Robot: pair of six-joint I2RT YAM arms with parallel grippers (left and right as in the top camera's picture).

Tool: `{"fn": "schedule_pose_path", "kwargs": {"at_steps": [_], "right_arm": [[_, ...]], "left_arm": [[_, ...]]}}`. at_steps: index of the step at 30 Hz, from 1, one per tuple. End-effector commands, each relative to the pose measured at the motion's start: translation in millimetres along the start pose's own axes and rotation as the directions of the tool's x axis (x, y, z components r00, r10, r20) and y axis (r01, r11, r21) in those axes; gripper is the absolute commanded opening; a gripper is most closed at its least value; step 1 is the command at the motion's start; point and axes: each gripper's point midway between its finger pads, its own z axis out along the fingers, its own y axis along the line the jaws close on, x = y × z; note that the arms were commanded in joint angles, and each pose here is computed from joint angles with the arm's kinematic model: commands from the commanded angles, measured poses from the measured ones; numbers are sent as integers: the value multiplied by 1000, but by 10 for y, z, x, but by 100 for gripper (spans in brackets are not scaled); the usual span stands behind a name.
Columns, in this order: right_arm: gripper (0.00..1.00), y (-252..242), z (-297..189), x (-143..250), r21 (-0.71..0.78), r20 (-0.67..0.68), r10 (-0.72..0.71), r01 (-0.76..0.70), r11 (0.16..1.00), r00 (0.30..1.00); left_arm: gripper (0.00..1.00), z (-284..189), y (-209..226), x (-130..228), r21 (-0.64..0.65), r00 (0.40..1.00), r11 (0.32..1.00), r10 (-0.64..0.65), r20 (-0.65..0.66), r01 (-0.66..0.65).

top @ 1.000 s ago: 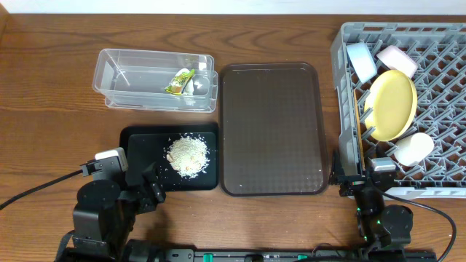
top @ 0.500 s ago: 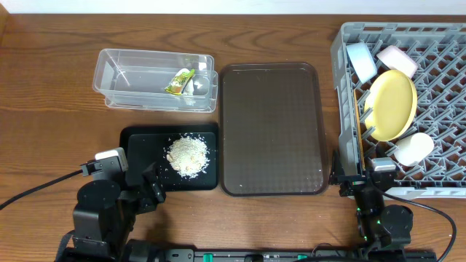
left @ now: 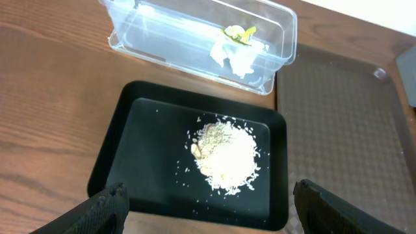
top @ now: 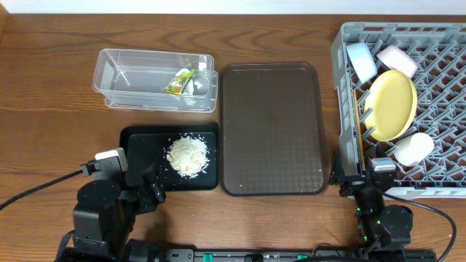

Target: Sort waste into correct bins and load items into the dishwasher rack

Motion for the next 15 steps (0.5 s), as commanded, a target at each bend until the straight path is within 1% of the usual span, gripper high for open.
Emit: {"fn": "schedule_pose_path", "kwargs": {"at_steps": [1, 4, 8, 11, 15], "right_arm": [[99, 11, 3, 24, -4, -10, 13, -13, 1000, 1000], [99, 11, 3, 24, -4, -10, 13, -13, 1000, 1000], [99, 11, 3, 24, -4, -10, 13, -13, 1000, 1000], [99, 11, 3, 24, -4, -10, 13, -13, 1000, 1000], [99, 11, 3, 24, -4, -10, 13, -13, 1000, 1000]], "left_arm": [[83, -13, 65, 44, -22, 1000, 1000, 14, 0, -14], [83, 40, 137, 47, -34, 998, 999, 21, 60, -19], [84, 215, 143, 76, 0, 982, 998, 60, 180, -61], [83, 373, 161, 97, 19, 960, 998, 50, 274, -58], [84, 564, 146, 78, 57, 915, 997, 30, 402, -58]]}}
